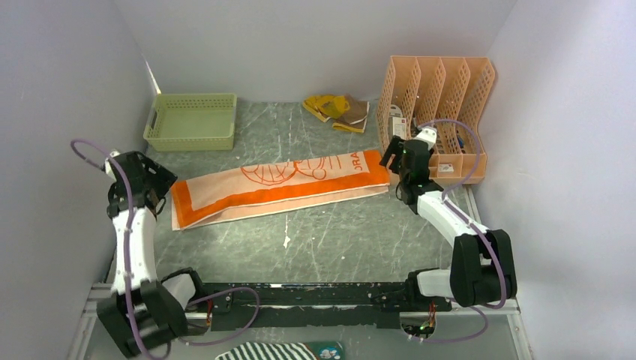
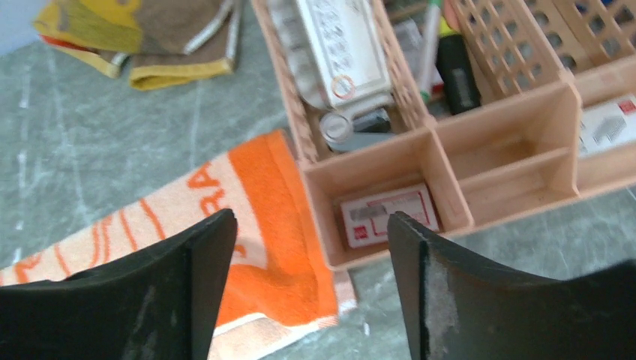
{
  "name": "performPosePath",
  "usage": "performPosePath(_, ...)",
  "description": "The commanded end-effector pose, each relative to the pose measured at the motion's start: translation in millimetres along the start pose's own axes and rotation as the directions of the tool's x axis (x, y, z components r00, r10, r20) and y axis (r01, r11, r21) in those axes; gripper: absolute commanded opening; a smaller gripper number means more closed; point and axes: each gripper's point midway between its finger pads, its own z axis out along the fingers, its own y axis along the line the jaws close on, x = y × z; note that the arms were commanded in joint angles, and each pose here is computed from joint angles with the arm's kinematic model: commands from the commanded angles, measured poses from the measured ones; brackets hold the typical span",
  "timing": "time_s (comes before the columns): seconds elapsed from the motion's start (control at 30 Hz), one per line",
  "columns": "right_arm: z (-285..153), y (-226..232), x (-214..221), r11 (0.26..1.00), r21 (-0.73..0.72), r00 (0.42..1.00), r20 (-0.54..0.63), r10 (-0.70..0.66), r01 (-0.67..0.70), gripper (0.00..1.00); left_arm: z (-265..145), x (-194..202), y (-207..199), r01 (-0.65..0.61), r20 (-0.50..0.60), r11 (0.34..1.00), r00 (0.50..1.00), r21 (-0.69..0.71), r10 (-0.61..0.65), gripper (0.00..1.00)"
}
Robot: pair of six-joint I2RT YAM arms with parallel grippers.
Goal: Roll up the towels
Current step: Fold the towel at the center of the board.
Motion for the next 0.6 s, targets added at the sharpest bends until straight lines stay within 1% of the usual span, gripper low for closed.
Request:
performPosePath(0.0, -9, 51, -35, 0.988, -0.155, 0.998, 0.058, 0.006, 0.003, 0.79, 22, 35, -20, -0.131, -0.238, 0.98, 0.957, 0.147, 0.164, 0.77)
performPosePath(0.03, -11, 64, -35, 0.983, -0.181, 0.998, 0.055, -0.015, 0.025, 0.8, 23, 45, -27, -0.139, -0.299, 0.97, 0.934, 0.2, 0.196, 0.7)
performPosePath(0.1, -15, 86, -28, 0.971, -0.227, 0.997, 0.033, -0.065, 0.071, 0.79, 23, 62, -33, -0.141, -0.381, 0.952, 0.893, 0.273, 0.241, 0.6)
performPosePath(0.13, -14, 94, -19, 0.966, -0.245, 0.997, 0.001, -0.082, 0.08, 0.78, 20, 68, -35, -0.143, -0.401, 0.942, 0.878, 0.304, 0.262, 0.57)
performPosePath(0.2, -15, 106, 1, 0.948, -0.303, 0.989, -0.077, -0.127, 0.098, 0.77, 11, 73, -31, -0.172, -0.409, 0.931, 0.862, 0.321, 0.301, 0.57)
performPosePath(0.23, -15, 109, 11, 0.942, -0.318, 0.982, -0.117, -0.149, 0.105, 0.76, 3, 74, -30, -0.17, -0.412, 0.932, 0.861, 0.322, 0.299, 0.6)
performPosePath(0.3, -19, 106, 37, 0.936, -0.326, 0.959, -0.195, -0.206, 0.134, 0.76, -14, 83, -35, -0.136, -0.429, 0.923, 0.854, 0.359, 0.293, 0.62)
performPosePath(0.33, -21, 104, 46, 0.934, -0.327, 0.95, -0.218, -0.224, 0.146, 0.76, -22, 90, -35, -0.099, -0.456, 0.93, 0.85, 0.354, 0.264, 0.71)
performPosePath(0.4, -27, 98, 63, 0.932, -0.32, 0.934, -0.25, -0.255, 0.168, 0.76, -37, 102, -30, -0.049, -0.488, 0.941, 0.846, 0.334, 0.217, 0.77)
performPosePath(0.47, -35, 91, 77, 0.932, -0.318, 0.924, -0.275, -0.265, 0.173, 0.76, -47, 111, -27, 0.007, -0.496, 0.95, 0.854, 0.312, 0.157, 0.83)
performPosePath(0.5, -38, 90, 81, 0.933, -0.321, 0.922, -0.286, -0.26, 0.163, 0.77, -52, 118, -25, 0.04, -0.507, 0.952, 0.852, 0.304, 0.126, 0.91)
performPosePath(0.57, -46, 90, 90, 0.933, -0.338, 0.917, -0.32, -0.24, 0.126, 0.77, -55, 133, -17, 0.09, -0.548, 0.966, 0.834, 0.243, 0.06, 0.93)
